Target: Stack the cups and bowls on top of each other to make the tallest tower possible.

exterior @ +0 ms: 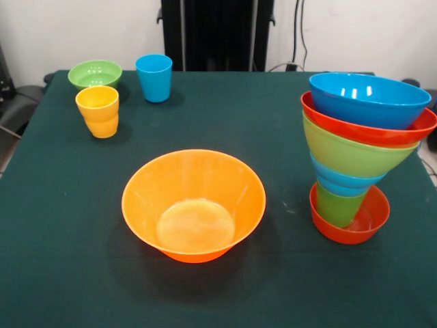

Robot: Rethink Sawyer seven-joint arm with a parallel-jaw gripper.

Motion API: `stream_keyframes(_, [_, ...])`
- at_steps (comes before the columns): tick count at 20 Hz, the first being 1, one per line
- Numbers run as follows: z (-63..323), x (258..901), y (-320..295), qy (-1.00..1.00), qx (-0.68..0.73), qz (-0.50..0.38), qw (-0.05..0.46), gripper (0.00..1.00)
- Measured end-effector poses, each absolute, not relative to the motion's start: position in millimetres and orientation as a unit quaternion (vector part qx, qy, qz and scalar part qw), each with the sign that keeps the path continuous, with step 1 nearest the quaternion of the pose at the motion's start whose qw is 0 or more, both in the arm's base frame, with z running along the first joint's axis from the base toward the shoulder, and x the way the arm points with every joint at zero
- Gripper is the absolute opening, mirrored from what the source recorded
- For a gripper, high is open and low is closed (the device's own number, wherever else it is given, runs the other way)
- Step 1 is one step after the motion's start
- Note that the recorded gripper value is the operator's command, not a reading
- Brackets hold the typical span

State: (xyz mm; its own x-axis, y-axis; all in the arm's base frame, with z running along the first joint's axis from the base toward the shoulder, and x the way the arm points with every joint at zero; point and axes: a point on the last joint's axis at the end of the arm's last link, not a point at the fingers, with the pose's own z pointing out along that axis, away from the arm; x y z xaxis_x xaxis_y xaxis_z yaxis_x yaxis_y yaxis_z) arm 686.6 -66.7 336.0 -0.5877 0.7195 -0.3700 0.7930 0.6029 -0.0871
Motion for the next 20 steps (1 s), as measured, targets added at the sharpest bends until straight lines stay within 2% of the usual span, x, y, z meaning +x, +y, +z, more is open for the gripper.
stream_keyframes(12, [291, 683, -107, 0.897, 0.398, -0.12, 0.149, 1.0])
stream_keyframes(20, [263, 690, -123, 0.898, 0.39, -0.1, 0.176, 1.0])
